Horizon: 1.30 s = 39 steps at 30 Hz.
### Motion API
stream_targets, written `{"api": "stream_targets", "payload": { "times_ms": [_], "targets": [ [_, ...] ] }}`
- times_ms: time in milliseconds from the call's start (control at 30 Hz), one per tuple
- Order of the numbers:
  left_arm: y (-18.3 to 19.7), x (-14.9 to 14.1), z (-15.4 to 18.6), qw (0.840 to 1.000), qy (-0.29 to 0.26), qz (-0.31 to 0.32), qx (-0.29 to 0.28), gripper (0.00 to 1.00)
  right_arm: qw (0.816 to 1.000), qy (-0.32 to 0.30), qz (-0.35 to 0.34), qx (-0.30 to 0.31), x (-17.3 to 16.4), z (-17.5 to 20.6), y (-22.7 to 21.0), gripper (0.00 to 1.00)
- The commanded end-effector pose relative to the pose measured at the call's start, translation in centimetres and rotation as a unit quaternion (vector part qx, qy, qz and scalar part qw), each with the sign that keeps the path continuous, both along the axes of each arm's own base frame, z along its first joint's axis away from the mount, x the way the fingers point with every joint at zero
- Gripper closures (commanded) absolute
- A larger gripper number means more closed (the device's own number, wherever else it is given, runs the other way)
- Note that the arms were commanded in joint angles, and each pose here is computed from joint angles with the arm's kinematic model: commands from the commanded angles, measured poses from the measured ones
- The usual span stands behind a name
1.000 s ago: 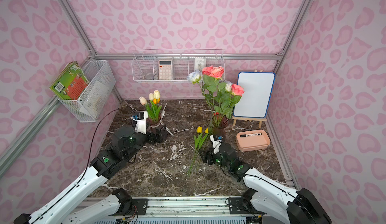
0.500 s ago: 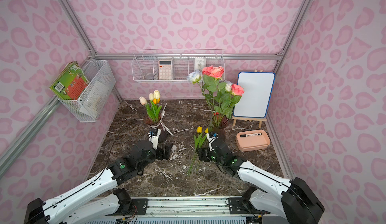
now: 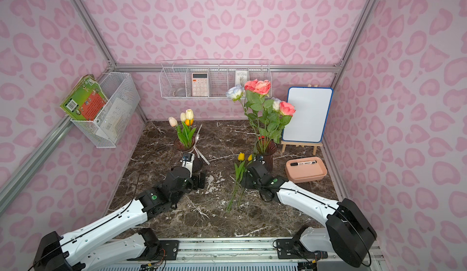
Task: Arrange the flowers in different vases according to their variety
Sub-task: Adjust the flower at the center of the board.
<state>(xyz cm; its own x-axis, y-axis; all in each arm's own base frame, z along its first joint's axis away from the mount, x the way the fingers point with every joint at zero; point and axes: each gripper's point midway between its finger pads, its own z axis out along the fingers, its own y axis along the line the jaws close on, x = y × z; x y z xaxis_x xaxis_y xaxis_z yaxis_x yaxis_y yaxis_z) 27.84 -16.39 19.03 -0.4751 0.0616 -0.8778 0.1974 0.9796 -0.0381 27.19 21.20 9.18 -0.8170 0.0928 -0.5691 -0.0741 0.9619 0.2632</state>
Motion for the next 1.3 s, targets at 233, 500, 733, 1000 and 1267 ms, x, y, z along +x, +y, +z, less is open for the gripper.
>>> {"api": "stream_targets", "payload": {
  "times_ms": [233, 500, 733, 1000, 1267],
  "targets": [
    [1.2, 0.1, 0.5, 1.000, -0.011, 0.025, 0.011, 0.01, 0.996, 0.046, -0.028, -0.076, 1.9, -2.8, 0.4, 0.42],
    [1.3, 0.1, 0.6, 1.000, -0.012, 0.026, 0.012, 0.01, 0.995, 0.053, -0.002, -0.081, 2.6, -3.8, 2.8, 0.47],
    [1.2, 0.1, 0.4, 1.000, -0.011, 0.026, 0.015, 0.01, 0.990, 0.059, -0.005, -0.126, 2.5, -4.6, 3.2, 0.51],
    [0.9, 0.1, 0.4, 1.000, -0.010, 0.019, 0.011, 0.01, 0.984, 0.063, -0.033, -0.161, 1.9, -5.0, 1.7, 0.53],
    [0.8, 0.1, 0.3, 1.000, -0.008, 0.015, 0.012, 0.01, 0.984, 0.086, -0.007, -0.154, 1.5, -7.2, 2.8, 0.66]
  ]
}}
